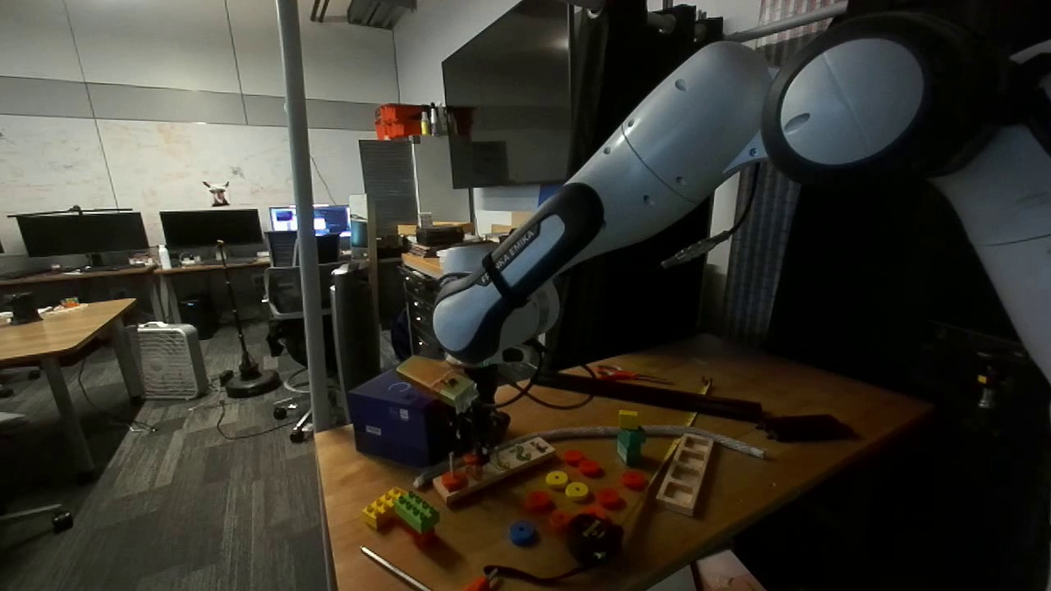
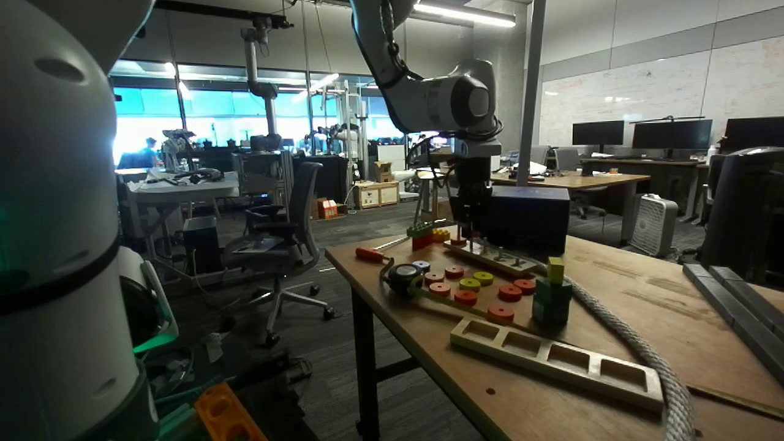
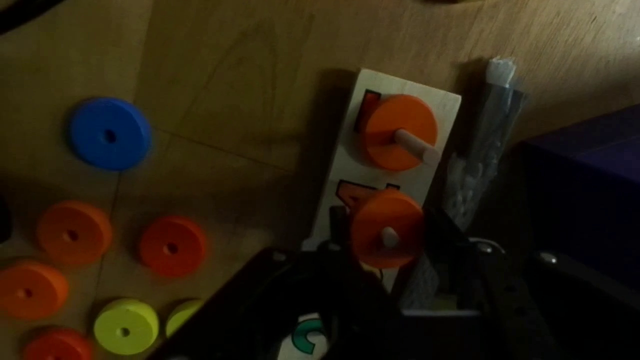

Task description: Pick up the orange token from the holder and put it on the table.

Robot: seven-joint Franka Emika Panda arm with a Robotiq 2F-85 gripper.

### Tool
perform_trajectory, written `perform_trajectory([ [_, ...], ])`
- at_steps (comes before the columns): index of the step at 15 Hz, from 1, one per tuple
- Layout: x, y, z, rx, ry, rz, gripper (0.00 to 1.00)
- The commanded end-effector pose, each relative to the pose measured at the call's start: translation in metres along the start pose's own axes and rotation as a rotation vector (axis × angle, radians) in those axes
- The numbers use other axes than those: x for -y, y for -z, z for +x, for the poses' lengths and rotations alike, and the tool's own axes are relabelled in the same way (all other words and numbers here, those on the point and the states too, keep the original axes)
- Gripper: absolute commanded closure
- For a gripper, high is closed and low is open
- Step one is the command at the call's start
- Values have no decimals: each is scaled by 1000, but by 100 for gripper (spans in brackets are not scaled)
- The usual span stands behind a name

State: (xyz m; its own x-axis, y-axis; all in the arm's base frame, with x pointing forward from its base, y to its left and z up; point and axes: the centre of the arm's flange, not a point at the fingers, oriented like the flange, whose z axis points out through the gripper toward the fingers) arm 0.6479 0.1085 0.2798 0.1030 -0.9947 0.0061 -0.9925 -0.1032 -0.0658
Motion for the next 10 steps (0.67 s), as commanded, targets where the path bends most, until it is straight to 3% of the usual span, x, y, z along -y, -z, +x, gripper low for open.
perform_trajectory([
  [1, -7, 22, -3, -9, 11, -4, 76],
  [10, -10, 2, 21, 121, 105, 14, 77],
])
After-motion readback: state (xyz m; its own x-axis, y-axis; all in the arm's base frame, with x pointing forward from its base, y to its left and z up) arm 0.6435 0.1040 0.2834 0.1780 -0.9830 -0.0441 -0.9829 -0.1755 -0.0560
